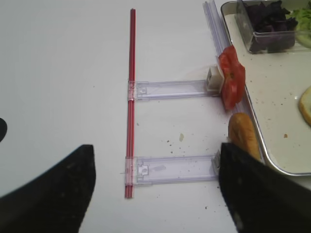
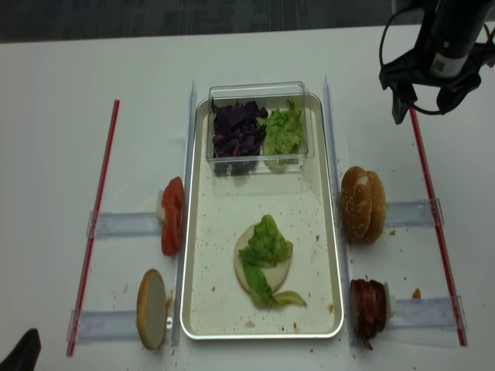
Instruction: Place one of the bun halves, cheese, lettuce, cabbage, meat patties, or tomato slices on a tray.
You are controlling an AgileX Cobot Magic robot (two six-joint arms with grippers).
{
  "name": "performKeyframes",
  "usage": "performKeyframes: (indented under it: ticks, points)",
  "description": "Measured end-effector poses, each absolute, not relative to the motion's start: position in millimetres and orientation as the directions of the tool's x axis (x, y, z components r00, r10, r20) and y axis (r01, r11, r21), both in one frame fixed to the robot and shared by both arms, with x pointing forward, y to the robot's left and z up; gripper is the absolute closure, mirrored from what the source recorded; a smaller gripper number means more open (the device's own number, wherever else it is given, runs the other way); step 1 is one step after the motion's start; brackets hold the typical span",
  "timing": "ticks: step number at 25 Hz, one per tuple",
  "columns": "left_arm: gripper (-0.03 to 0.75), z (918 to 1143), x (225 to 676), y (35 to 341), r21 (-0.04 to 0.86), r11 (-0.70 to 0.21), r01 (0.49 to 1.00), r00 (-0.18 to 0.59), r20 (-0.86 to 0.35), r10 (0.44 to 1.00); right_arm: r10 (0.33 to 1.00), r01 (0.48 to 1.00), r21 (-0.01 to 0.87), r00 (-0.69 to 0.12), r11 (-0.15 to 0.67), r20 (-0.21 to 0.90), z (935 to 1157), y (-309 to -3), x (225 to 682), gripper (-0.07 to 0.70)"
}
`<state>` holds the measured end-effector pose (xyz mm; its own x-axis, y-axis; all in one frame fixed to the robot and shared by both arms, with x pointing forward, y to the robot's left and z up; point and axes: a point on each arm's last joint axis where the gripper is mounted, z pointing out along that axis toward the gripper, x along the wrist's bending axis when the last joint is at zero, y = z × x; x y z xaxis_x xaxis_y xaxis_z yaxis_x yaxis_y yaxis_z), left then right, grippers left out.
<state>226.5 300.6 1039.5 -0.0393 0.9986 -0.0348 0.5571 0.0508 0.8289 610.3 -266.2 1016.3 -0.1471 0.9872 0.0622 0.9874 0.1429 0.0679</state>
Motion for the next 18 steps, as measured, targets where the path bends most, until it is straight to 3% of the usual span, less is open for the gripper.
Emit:
performKeyframes:
  ticks: [11,18]
  points:
    - [0.225,1040,227,301,0.829,0.051,0.557,-0.039,-0.035,0.999,0.991,0.990,0.095,-0.115,0.108,0.065,1041,-276,539,0.059]
    - [0.225,1040,227,301,0.829,0.051,0.557,-0.039,-0.035,0.999,0.992,0.975,0.199,-0.112,0.100,0.054,1045,-280,477,0.059]
